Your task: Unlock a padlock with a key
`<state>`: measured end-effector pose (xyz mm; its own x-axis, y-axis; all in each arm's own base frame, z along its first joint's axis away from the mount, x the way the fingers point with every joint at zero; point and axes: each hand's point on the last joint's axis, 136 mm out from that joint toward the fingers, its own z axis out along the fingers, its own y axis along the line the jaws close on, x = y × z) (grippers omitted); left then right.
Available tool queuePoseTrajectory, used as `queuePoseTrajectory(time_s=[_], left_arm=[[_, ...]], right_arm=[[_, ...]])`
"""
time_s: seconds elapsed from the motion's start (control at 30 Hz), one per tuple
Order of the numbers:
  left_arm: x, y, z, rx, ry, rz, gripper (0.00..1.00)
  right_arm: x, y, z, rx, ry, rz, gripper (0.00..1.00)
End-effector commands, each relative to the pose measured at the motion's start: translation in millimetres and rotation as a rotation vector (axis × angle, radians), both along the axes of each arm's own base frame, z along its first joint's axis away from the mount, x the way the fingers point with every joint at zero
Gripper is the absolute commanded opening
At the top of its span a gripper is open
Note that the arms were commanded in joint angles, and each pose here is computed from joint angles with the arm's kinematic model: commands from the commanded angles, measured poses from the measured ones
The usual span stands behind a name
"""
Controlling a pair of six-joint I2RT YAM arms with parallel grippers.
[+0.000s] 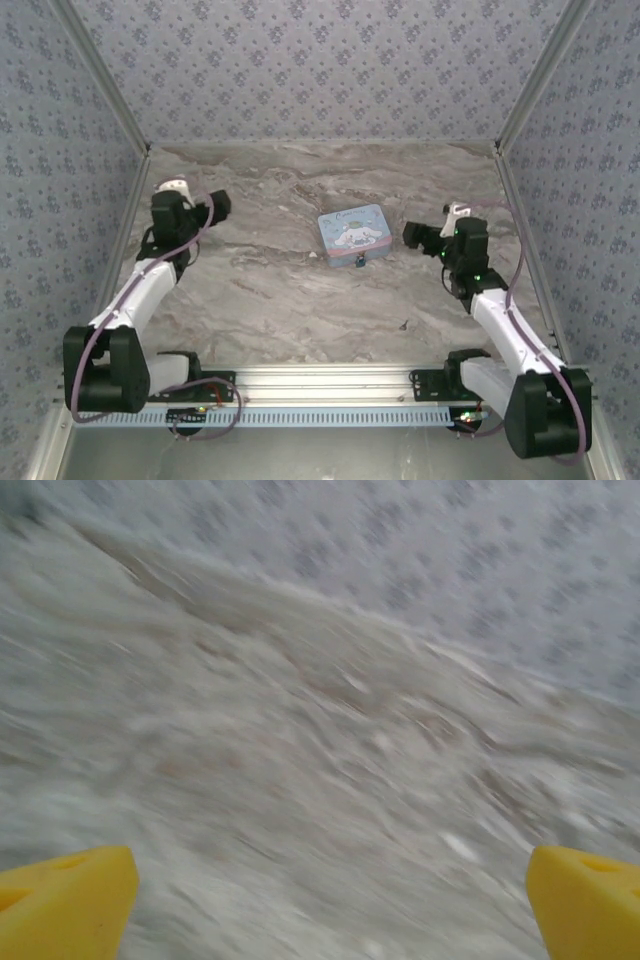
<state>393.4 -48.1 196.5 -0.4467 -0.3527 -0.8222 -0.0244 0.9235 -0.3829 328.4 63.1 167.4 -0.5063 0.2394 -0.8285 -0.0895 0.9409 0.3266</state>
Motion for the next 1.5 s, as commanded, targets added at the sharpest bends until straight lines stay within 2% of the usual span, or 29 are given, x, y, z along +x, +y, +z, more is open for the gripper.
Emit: queuePoseTrajectory(time_s=[0.0,0.23,0.4,0.53,0.83,0.97,1.1,1.3,1.37,1.47], left_arm=[[-28.3,-73.8,-39.4,-0.175,0.240,-0.170,0.99],[-40.0,-198.9,-18.0,-0.239,0.277,-0.491,0.96],[-46.2,-242.4,-0.4,-0.230,0.244,-0.588,0.96],[-54.0,-264.4,-5.9,-0.237,0.268,-0.634,0.95],[-78.5,-290.8,-21.1,-0.216,0.312,-0.675,0.96],[-83.7,-291.6,-23.8,-0.204,0.304,-0.667,0.96],[-84.9,-291.7,-27.1,-0.193,0.301,-0.664,0.96],[-84.4,-289.0,-27.2,-0.171,0.297,-0.661,0.97],[-84.4,-287.8,-27.3,-0.164,0.296,-0.658,0.97],[-85.1,-286.0,-28.3,-0.154,0.298,-0.657,0.97]], right_arm=[[-36.7,28.9,-25.2,0.128,0.167,0.073,0.96],[-79.6,54.4,-39.3,0.205,0.206,0.151,0.94],[-95.7,62.9,-44.5,0.241,0.179,0.183,0.92],[-105.2,56.8,-56.4,0.221,0.233,0.137,0.88],[-132.4,31.4,-65.0,0.109,0.437,-0.010,0.79],[-150.4,21.1,-71.7,0.046,0.533,-0.073,0.70],[-161.5,19.6,-74.3,0.038,0.590,-0.140,0.70],[-171.7,20.8,-82.4,0.008,0.711,-0.304,0.61],[-176.3,19.3,-84.4,-0.031,0.776,-0.400,0.58],[-179.0,29.7,-86.2,-0.079,0.887,-0.464,0.55]])
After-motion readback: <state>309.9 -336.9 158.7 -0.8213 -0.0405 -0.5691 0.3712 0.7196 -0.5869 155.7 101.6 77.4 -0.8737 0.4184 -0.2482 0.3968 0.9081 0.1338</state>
